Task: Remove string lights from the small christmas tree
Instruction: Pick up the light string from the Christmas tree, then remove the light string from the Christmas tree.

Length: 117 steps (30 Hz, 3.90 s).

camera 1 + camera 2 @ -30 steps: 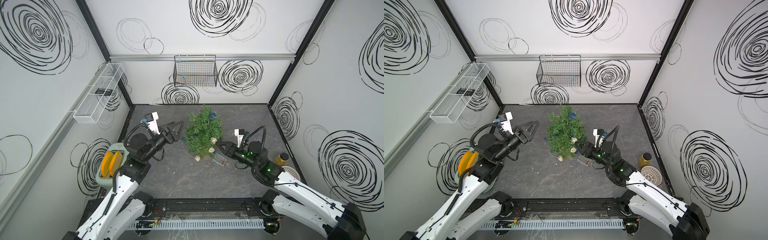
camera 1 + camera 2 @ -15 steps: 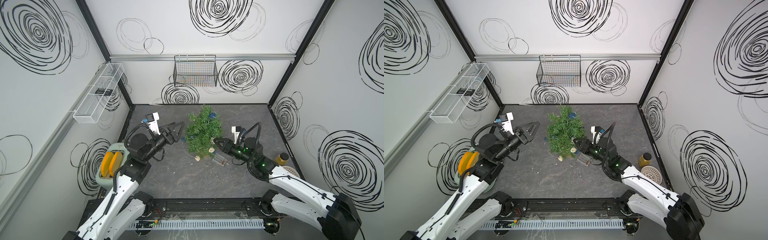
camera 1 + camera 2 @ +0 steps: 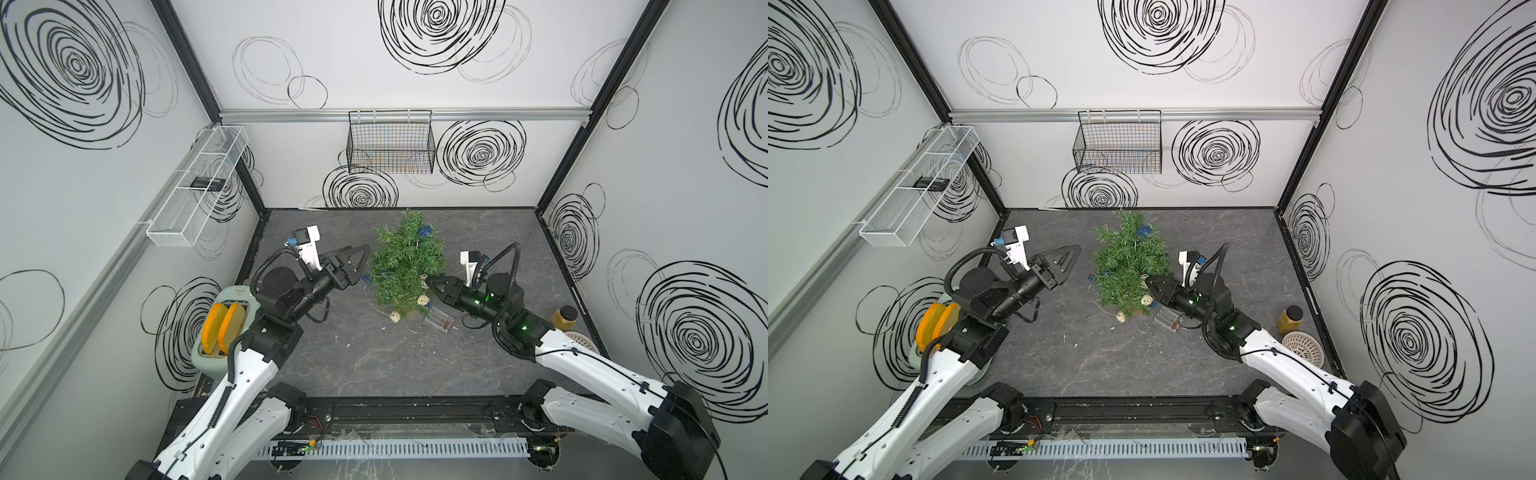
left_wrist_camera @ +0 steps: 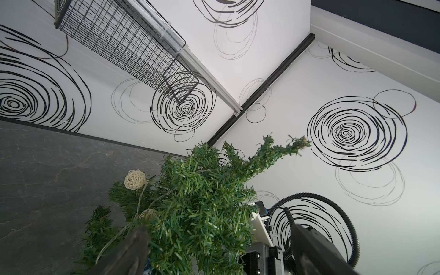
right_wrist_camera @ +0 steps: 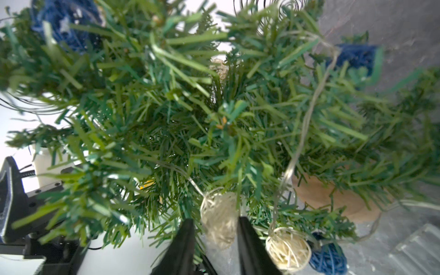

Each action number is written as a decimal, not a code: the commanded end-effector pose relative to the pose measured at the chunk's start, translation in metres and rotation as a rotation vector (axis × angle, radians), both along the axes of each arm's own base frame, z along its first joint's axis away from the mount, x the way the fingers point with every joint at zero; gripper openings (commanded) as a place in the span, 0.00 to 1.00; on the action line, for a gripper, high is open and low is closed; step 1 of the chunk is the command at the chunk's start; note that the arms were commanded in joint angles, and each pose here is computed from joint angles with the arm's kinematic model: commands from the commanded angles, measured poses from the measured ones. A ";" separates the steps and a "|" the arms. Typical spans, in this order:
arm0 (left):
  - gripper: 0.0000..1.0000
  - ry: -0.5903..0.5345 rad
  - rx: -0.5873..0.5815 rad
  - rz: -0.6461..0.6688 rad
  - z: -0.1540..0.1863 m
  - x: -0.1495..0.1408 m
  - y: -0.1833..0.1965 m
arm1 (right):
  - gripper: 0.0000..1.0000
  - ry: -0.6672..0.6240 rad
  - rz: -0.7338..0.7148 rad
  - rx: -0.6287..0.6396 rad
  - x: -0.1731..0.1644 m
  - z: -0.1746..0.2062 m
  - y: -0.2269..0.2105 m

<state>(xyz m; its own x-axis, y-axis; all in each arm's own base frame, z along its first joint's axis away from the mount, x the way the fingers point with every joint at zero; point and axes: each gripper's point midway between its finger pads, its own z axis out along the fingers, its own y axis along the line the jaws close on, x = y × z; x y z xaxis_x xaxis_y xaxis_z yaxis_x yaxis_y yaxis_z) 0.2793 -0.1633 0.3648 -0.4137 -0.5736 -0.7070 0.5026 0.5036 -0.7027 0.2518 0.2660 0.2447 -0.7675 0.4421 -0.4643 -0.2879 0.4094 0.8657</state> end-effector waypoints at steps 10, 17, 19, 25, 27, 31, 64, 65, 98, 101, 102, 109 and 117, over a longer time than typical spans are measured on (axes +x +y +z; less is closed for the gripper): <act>0.96 -0.036 -0.038 -0.016 0.010 -0.001 0.001 | 0.00 -0.054 -0.001 0.025 -0.003 0.023 -0.002; 0.96 -0.044 -0.040 -0.034 0.017 -0.003 -0.001 | 0.00 -0.110 0.008 0.002 -0.013 0.047 -0.010; 0.96 -0.051 -0.040 -0.037 0.020 -0.003 -0.002 | 0.00 -0.131 0.015 -0.002 -0.016 0.057 -0.012; 0.96 -0.070 -0.044 -0.052 0.030 -0.003 -0.004 | 0.00 -0.209 0.061 0.021 -0.027 0.093 -0.010; 0.96 -0.080 -0.044 -0.062 0.034 -0.003 -0.006 | 0.00 -0.234 0.060 0.020 -0.028 0.103 -0.011; 0.96 -0.103 -0.035 -0.069 0.043 -0.002 -0.008 | 0.00 -0.302 0.047 0.024 -0.027 0.125 -0.013; 0.99 -0.291 -0.034 -0.185 0.094 0.070 -0.023 | 0.00 -0.500 0.048 0.145 0.117 0.251 -0.015; 0.99 -0.296 -0.023 -0.199 0.093 0.072 -0.028 | 0.00 -0.503 0.063 0.146 0.119 0.252 -0.010; 0.77 -0.230 0.170 -0.063 0.045 0.159 -0.052 | 0.00 -0.529 0.251 0.144 0.125 0.251 0.048; 0.78 -0.235 0.189 -0.036 0.046 0.163 -0.050 | 0.00 -0.533 0.261 0.142 0.121 0.252 0.051; 0.78 -0.235 0.191 -0.024 0.047 0.165 -0.048 | 0.00 -0.531 0.264 0.140 0.120 0.251 0.052; 0.69 -0.273 0.177 0.001 0.060 0.171 -0.047 | 0.00 -0.541 0.286 0.139 0.109 0.253 0.057; 0.50 -0.292 0.177 0.003 0.067 0.179 -0.046 | 0.00 -0.542 0.286 0.127 0.102 0.251 0.054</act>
<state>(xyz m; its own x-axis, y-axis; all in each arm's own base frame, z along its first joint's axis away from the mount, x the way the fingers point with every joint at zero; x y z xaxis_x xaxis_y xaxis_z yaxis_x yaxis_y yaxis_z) 0.4549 -0.2131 0.4133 -0.2468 -0.4232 -0.8718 0.6426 0.6018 -0.4741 0.3709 0.3259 0.4785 -0.5716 0.3315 -0.7506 -0.7467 0.1691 0.6433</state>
